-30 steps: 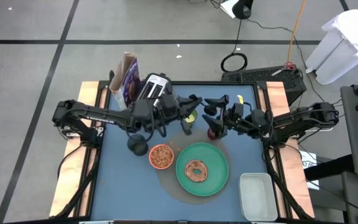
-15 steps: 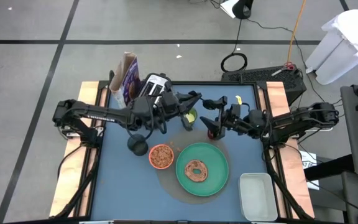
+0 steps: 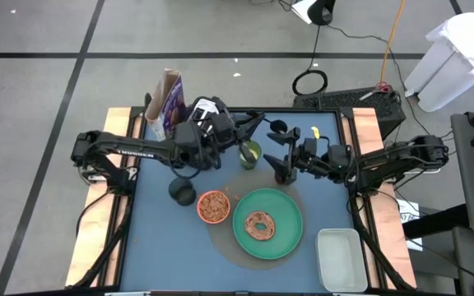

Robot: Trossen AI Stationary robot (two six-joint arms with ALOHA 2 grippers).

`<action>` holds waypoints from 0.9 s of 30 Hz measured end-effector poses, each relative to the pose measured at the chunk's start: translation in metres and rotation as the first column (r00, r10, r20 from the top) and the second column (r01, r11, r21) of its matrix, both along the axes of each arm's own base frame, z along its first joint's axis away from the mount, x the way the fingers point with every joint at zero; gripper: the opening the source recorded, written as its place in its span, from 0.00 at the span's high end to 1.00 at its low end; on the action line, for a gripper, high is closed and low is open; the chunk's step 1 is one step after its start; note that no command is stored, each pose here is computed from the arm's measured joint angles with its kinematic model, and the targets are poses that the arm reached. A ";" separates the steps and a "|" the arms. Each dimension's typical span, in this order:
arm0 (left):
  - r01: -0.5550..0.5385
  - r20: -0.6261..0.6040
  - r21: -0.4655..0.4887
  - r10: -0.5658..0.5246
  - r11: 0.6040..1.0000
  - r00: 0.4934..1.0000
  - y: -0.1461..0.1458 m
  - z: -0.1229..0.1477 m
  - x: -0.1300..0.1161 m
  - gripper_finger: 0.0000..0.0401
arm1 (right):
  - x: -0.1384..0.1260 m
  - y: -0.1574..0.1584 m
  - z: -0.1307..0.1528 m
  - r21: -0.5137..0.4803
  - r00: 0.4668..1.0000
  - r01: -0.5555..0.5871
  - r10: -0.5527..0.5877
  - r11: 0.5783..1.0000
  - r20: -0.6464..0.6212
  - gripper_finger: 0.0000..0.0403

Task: Arrange a breakfast setting
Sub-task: Put the spoon beside the orange bowl

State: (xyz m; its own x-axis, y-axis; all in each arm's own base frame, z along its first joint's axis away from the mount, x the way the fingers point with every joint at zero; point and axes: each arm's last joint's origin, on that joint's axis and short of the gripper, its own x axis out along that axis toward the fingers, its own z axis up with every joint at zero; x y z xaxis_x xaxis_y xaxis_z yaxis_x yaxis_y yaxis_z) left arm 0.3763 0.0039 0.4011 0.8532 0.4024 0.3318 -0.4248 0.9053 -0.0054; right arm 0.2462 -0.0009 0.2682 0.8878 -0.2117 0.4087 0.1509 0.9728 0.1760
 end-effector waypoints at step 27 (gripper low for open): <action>0.003 -0.165 0.017 0.000 1.000 0.986 -0.009 -0.031 0.019 0.97 | -0.008 -0.004 0.013 0.021 0.983 0.115 -0.117 0.993 0.141 0.11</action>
State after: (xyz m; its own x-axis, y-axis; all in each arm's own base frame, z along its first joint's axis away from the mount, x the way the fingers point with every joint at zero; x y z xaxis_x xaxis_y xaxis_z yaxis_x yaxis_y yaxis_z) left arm 0.3957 -0.0054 0.3696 0.8976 0.3960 0.1936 -0.4168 0.9054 0.0805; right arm 0.2381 -0.0051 0.2810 0.7905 -0.3158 0.5248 0.2352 0.9477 0.2159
